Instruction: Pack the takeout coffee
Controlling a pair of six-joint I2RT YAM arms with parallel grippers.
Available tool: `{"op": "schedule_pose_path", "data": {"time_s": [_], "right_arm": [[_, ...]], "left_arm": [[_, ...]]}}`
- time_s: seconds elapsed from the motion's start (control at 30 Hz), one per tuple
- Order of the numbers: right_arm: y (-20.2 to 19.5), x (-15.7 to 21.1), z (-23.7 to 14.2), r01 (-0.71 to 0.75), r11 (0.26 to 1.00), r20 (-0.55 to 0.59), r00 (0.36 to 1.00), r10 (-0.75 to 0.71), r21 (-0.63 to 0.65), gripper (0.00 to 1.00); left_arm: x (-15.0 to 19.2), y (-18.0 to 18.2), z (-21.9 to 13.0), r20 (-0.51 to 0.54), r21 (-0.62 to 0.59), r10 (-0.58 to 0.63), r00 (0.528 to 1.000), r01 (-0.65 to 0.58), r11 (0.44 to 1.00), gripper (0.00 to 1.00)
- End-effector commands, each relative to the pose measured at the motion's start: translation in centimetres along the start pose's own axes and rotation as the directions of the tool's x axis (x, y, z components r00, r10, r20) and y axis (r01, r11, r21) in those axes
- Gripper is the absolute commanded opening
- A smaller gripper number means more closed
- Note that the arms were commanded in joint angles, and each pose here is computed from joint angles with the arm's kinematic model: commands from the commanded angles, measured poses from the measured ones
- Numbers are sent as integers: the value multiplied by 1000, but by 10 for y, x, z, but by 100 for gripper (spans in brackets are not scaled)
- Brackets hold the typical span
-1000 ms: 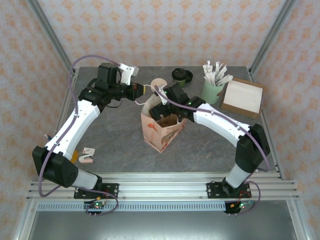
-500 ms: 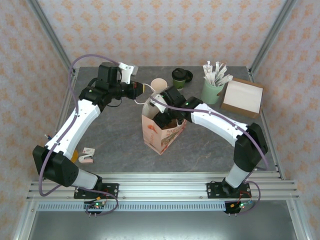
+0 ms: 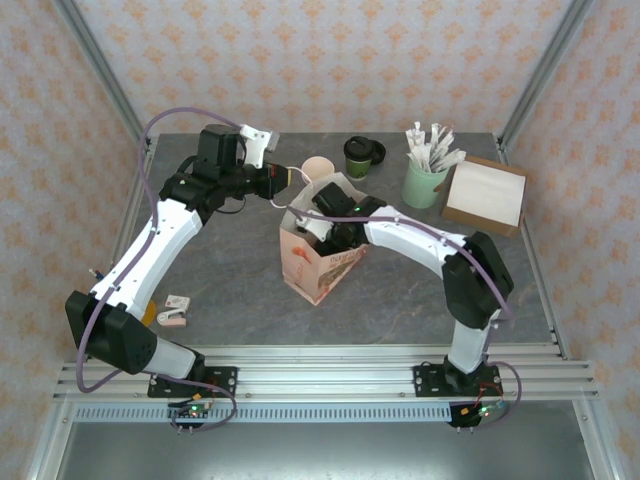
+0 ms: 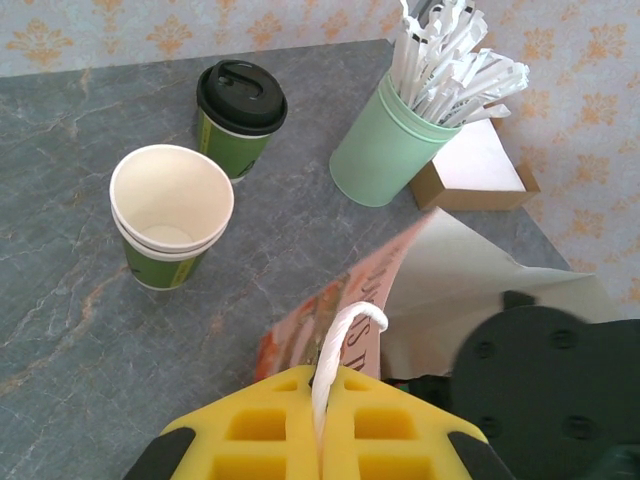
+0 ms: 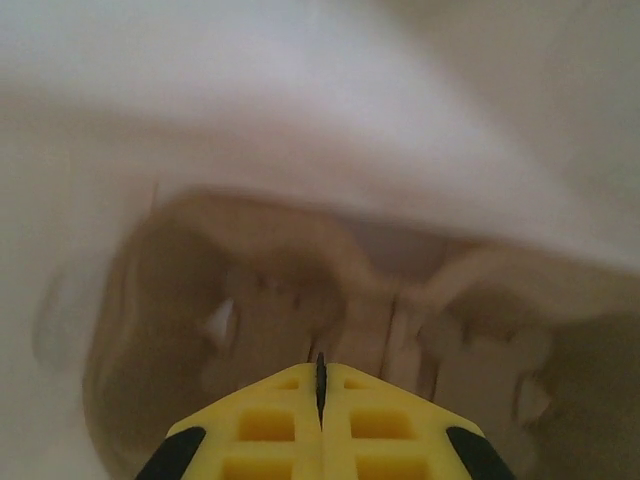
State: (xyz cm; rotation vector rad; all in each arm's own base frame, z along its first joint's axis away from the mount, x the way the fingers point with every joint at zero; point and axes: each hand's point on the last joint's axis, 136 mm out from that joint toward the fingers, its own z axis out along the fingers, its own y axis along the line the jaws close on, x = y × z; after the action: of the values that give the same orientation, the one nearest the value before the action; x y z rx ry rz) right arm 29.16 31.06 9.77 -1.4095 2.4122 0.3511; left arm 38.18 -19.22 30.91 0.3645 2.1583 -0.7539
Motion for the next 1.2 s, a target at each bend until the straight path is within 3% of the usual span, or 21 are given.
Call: {"op": "schedule_pose_path", "data": {"time_s": [0.0, 0.2, 0.47, 0.7, 0.8, 1.07, 1.17], "right_arm": [[0, 18, 27, 29, 1000, -93, 995, -30, -13, 0], [-3, 30, 55, 20, 1000, -155, 988, -23, -21, 0], [-7, -29, -1, 118, 992, 58, 991, -120, 34, 0], [-4, 28, 67, 54, 998, -155, 986, -60, -39, 0], [-3, 39, 80, 17, 998, -224, 974, -29, -57, 0], [-15, -20, 18, 37, 999, -83, 996, -35, 23, 0], [-15, -49, -12, 42, 998, 56, 997, -45, 52, 3]], "left_arm": [[-16, -10, -6, 55, 17, 50, 997, -51, 999, 0], [-14, -8, -3, 46, 21, 33, 998, -34, 999, 0], [-22, 0, -3, 73, 24, -19, 997, 17, 1000, 0], [-17, 3, 0, 68, 41, -50, 996, 48, 998, 0], [-16, 5, 0, 73, 42, -62, 995, 60, 997, 0], [-21, 12, -6, 40, 17, -58, 998, 57, 998, 0], [-24, 9, -7, 35, 25, -21, 999, 20, 999, 0]]}}
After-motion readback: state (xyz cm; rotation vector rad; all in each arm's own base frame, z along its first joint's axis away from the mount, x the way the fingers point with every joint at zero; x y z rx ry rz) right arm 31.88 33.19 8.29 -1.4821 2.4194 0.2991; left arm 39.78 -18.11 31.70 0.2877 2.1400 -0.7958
